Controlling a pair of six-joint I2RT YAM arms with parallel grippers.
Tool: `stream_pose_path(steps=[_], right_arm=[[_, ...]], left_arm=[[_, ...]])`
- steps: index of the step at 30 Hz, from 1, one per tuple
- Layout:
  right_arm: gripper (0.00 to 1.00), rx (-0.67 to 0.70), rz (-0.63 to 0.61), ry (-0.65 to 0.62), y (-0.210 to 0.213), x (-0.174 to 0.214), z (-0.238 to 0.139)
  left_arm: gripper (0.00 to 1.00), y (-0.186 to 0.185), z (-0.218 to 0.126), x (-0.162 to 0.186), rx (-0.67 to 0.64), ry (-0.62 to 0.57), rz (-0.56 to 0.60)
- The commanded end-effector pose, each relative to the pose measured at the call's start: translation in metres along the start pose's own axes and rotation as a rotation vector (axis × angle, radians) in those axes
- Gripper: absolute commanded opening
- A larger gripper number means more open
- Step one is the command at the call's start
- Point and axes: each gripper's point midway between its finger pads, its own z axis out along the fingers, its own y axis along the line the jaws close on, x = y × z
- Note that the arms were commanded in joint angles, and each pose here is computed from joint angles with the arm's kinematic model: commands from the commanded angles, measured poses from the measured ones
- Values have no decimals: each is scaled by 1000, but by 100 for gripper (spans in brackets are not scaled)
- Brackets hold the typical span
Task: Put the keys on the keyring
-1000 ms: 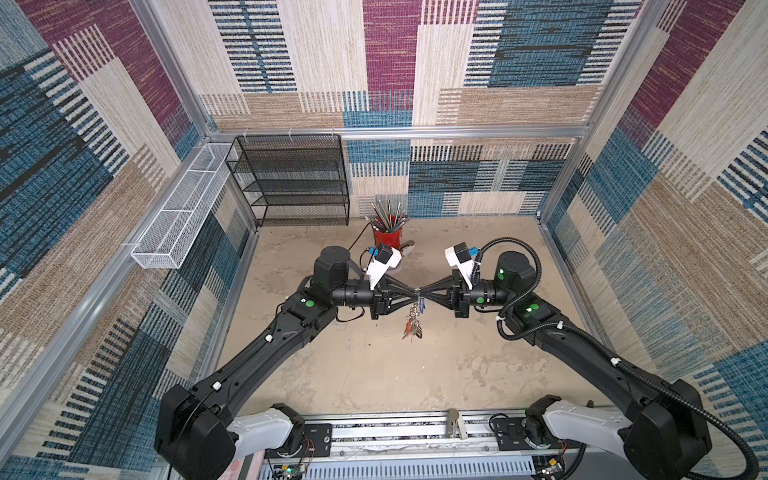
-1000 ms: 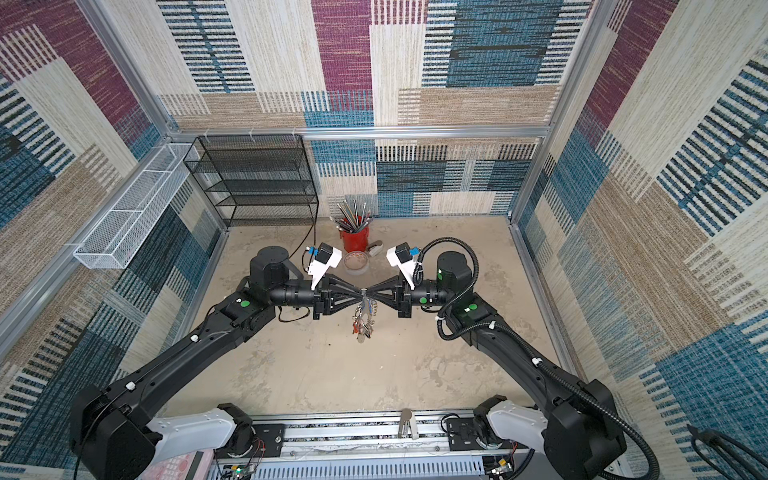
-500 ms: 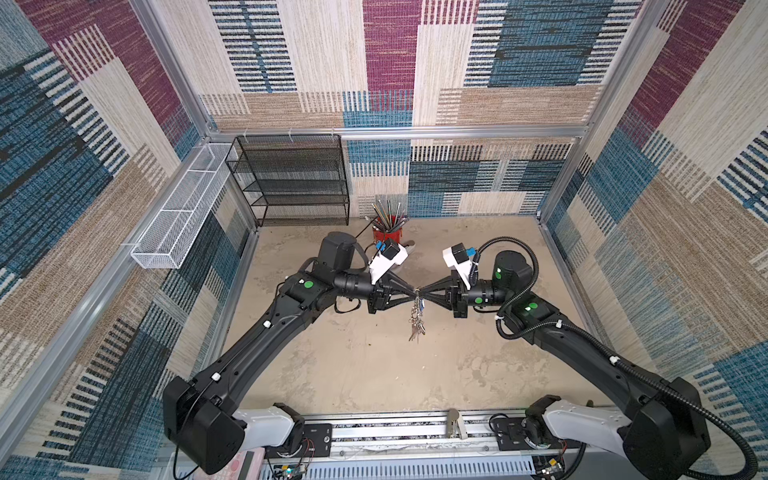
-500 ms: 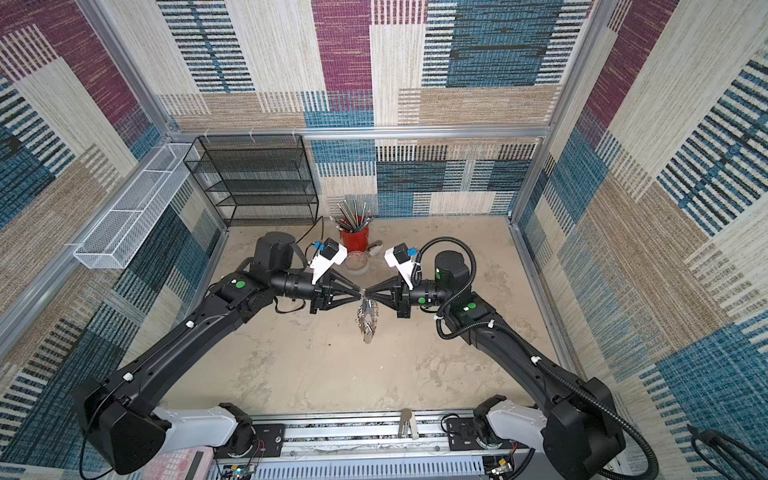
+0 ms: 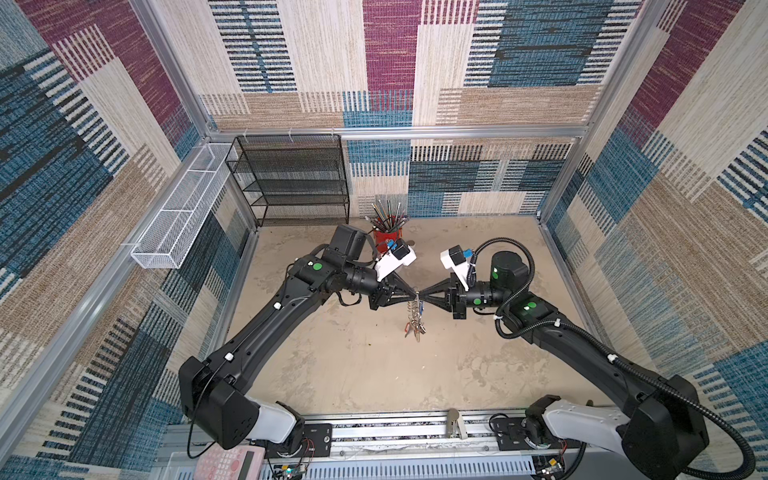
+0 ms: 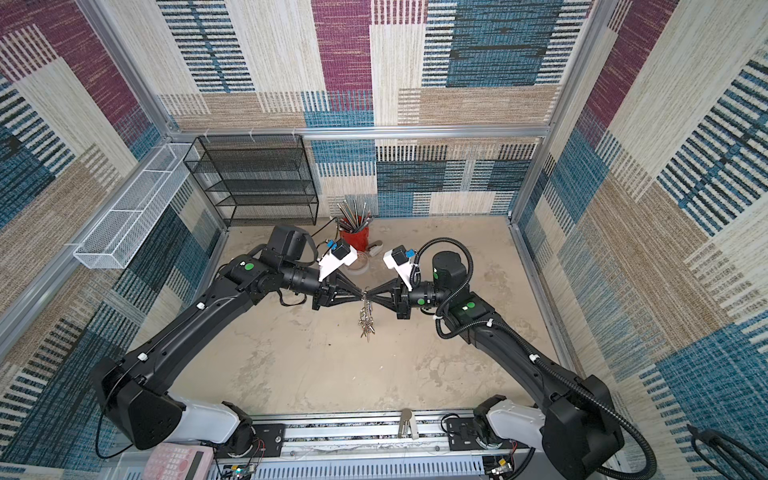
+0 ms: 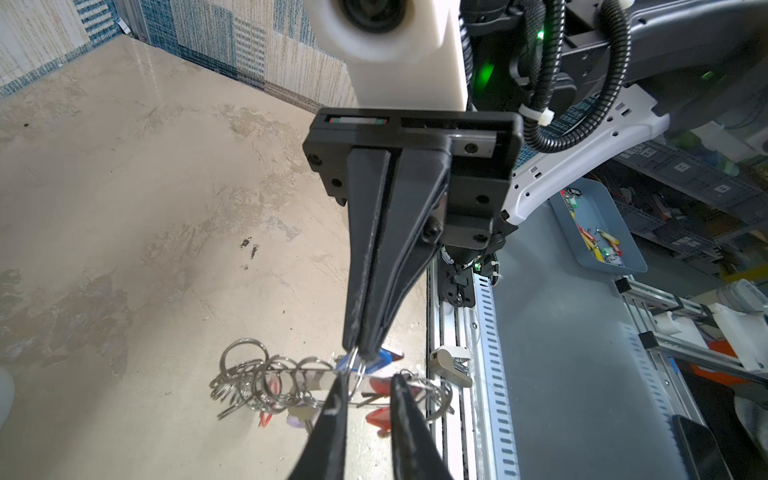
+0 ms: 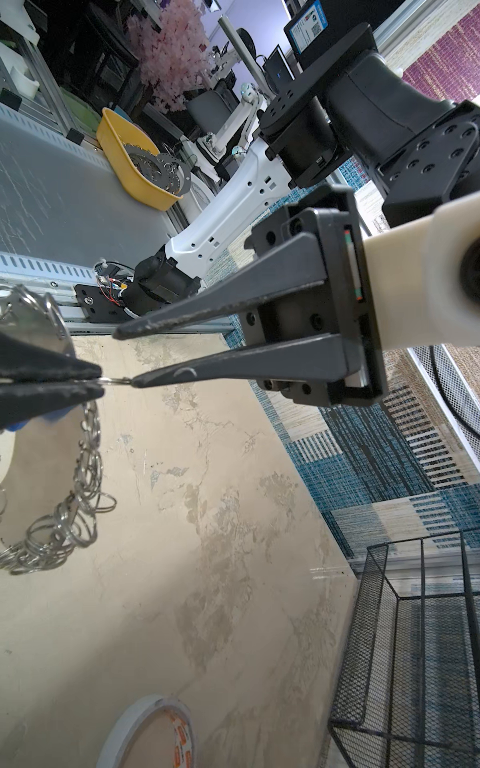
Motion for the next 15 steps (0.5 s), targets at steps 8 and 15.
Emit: stream_pose_path(steps=[8,15], right_arm=[[0,-15,-67,-43,6,-13,0],[0,-21,-64,-41,6,-12,0]], left_arm=[[25,4,6,-1,10,12,23],[29,12,3,-4,-24,-16,18]])
